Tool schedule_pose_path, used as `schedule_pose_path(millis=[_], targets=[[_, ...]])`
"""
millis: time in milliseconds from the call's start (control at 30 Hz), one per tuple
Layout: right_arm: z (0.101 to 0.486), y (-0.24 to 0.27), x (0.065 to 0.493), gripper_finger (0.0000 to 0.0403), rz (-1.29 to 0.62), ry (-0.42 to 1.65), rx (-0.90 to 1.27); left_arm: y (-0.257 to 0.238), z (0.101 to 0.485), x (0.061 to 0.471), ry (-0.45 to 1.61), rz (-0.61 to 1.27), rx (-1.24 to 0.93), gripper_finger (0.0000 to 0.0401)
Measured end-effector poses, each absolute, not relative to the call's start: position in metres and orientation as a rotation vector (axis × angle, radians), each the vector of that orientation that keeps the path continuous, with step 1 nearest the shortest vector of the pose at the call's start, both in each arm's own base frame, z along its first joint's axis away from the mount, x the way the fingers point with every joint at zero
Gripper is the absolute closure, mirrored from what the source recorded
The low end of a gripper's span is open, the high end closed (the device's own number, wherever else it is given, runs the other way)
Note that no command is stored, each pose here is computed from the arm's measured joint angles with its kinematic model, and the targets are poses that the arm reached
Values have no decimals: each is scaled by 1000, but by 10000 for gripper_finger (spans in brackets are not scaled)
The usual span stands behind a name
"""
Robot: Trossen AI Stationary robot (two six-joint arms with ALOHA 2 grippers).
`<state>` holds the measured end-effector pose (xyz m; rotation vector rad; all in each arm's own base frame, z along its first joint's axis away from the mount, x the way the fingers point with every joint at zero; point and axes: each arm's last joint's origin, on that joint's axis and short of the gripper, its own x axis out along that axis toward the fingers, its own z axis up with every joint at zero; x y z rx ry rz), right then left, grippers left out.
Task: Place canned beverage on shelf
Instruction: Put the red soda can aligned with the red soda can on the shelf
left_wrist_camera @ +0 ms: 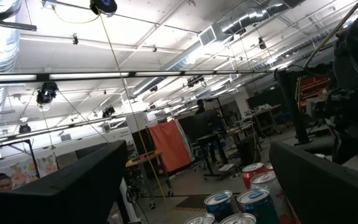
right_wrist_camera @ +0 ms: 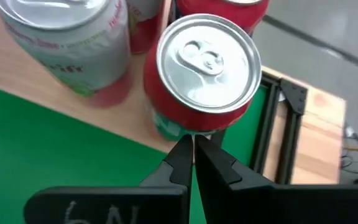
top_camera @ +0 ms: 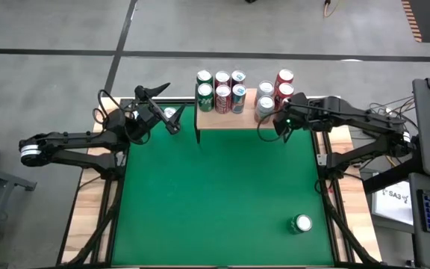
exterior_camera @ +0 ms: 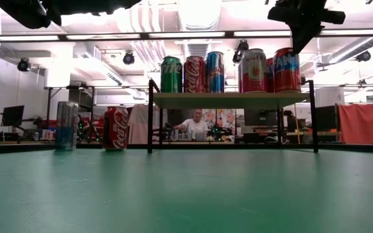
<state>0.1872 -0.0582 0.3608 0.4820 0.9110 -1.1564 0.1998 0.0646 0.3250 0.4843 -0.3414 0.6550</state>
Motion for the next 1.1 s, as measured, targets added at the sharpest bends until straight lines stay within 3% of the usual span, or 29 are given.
schedule_pose_path(millis=[333, 633, 933, 1100], targets=[[386, -45, 189, 394, -1069, 812, 576, 64, 325, 200, -342, 652, 477, 23], [397, -21, 208, 394, -732, 777, 739, 61, 319, 205, -347, 460, 348, 23], [395, -9, 255, 394, -379, 743, 938, 53, 310, 210, -275, 285, 209, 23], [374, 4, 279, 394, -358, 866, 998, 44, 316, 202, -293, 246, 205, 23]])
